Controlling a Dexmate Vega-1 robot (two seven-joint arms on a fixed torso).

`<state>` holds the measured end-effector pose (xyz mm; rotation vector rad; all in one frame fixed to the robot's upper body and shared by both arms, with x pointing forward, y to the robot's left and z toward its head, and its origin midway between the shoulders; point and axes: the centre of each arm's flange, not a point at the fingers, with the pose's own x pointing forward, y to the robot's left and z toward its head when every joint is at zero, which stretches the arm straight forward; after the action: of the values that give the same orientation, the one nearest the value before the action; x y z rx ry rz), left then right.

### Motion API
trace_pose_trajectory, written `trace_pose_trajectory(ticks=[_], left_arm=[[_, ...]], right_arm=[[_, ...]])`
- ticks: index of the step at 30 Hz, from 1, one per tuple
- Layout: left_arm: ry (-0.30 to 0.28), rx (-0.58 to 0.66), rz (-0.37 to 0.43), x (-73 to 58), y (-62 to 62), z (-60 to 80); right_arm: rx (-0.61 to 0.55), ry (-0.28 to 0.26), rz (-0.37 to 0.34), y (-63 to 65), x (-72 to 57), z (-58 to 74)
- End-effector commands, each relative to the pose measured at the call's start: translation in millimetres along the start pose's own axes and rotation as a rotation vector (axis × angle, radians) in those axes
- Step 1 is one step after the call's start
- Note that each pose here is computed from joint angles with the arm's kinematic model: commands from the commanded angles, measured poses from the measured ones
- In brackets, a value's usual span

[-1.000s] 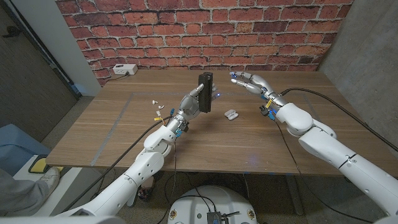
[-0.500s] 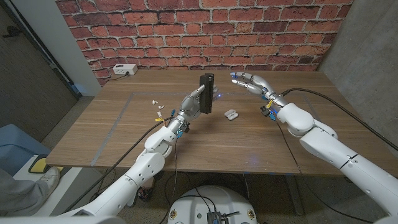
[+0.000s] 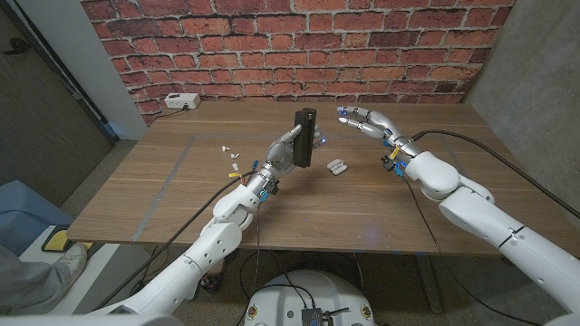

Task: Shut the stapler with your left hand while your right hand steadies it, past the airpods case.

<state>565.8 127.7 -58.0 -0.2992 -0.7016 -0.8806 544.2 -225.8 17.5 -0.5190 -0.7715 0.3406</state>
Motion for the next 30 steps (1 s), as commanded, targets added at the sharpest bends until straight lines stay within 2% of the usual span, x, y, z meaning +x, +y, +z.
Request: trace_pose_trajectory(ticks=[1, 18, 30], left_arm=[[-0.003, -0.035, -0.030, 3.4, -0.2, -4.6], [0.023, -0.065, -0.075, 3.6, -5.2, -8.3], [0.030, -0.037, -0.114, 4.0, -7.2, -7.7]], right_arm=[[0.000, 0.006, 0.002, -0.1, -1.4, -1.3], [-0.003, 0.011, 0.005, 1.7, -2.8, -0.2], [-0.001, 0.013, 0.005, 2.9, -4.5, -0.2]])
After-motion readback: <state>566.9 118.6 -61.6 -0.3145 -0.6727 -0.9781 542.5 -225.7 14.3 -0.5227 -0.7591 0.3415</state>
